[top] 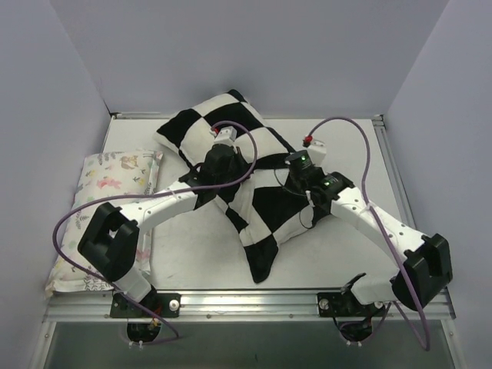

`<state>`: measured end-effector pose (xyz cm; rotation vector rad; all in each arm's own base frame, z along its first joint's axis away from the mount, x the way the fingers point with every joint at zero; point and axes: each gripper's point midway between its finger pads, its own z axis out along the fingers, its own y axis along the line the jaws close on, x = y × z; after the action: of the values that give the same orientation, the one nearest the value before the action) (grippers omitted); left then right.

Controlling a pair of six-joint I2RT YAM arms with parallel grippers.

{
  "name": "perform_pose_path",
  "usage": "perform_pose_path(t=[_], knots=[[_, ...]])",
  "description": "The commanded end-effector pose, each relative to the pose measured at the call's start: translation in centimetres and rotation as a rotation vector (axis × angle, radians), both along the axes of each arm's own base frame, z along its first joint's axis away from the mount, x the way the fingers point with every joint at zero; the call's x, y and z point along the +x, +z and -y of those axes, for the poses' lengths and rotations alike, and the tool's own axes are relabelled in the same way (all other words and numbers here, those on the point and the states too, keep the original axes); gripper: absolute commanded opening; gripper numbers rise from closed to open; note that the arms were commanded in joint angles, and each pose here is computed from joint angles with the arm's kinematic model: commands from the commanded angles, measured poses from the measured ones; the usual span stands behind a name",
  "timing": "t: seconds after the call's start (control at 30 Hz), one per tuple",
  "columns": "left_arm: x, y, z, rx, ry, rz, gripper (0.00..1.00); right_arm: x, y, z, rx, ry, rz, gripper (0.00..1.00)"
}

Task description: Remove the pillowcase from the pillow

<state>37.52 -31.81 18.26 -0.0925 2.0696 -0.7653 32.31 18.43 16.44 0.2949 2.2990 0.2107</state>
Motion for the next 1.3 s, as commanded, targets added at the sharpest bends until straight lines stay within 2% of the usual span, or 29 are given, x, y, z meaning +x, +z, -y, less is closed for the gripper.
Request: perform_pose_path(t=[0.0, 0.17, 0.33, 0.4, 0.57, 0.67, 0.8, 0.83, 0.93, 1.1, 1.27], knots=[[2.5, 0.2, -0.5, -0.003, 0.075, 0.006, 0.0, -2.8, -0.3, 4.3, 0.005, -0.056, -0.016, 0.0], [5.1, 0.4, -2.4, 0.021, 0.17, 0.0, 0.0, -5.7, -1.0, 9.8, 0.093, -0.156, 0.005, 0.0], [7.1, 1.9, -4.8, -0.004, 0.243, 0.011, 0.0, -8.3, -5.1, 12.7, 0.109, -0.23, -0.079, 0.0], [6.8, 1.8, -4.7, 0.026, 0.214, -0.003, 0.0, -8.4, -7.0, 12.2, 0.158, -0.229, -0.109, 0.0], [3.9, 2.9, -0.5, 0.127, 0.013, 0.035, 0.01, -7.7, -10.9, 9.8, 0.25, -0.2, -0.188, 0.0], [2.1, 3.1, 1.5, 0.208, -0.068, 0.036, 0.12, -7.0, -11.2, 8.6, 0.313, -0.171, -0.17, 0.0], [-1.0, 4.4, 3.9, 0.32, -0.152, 0.088, 0.46, -6.2, -10.1, 8.3, 0.326, -0.153, -0.118, 0.0], [-1.5, 5.2, 4.2, 0.336, -0.167, 0.116, 0.6, -6.0, -9.6, 8.4, 0.32, -0.152, -0.11, 0.0], [-3.2, 7.4, 5.5, 0.341, -0.215, 0.163, 0.74, -6.0, -9.4, 8.5, 0.312, -0.154, -0.107, 0.0], [-6.8, 9.6, 7.9, 0.362, -0.295, 0.215, 0.87, -5.9, -9.2, 8.4, 0.314, -0.149, -0.107, 0.0], [-9.8, 7.1, 9.7, 0.417, -0.273, 0.16, 0.92, -5.7, -8.7, 8.4, 0.318, -0.147, -0.097, 0.0]])
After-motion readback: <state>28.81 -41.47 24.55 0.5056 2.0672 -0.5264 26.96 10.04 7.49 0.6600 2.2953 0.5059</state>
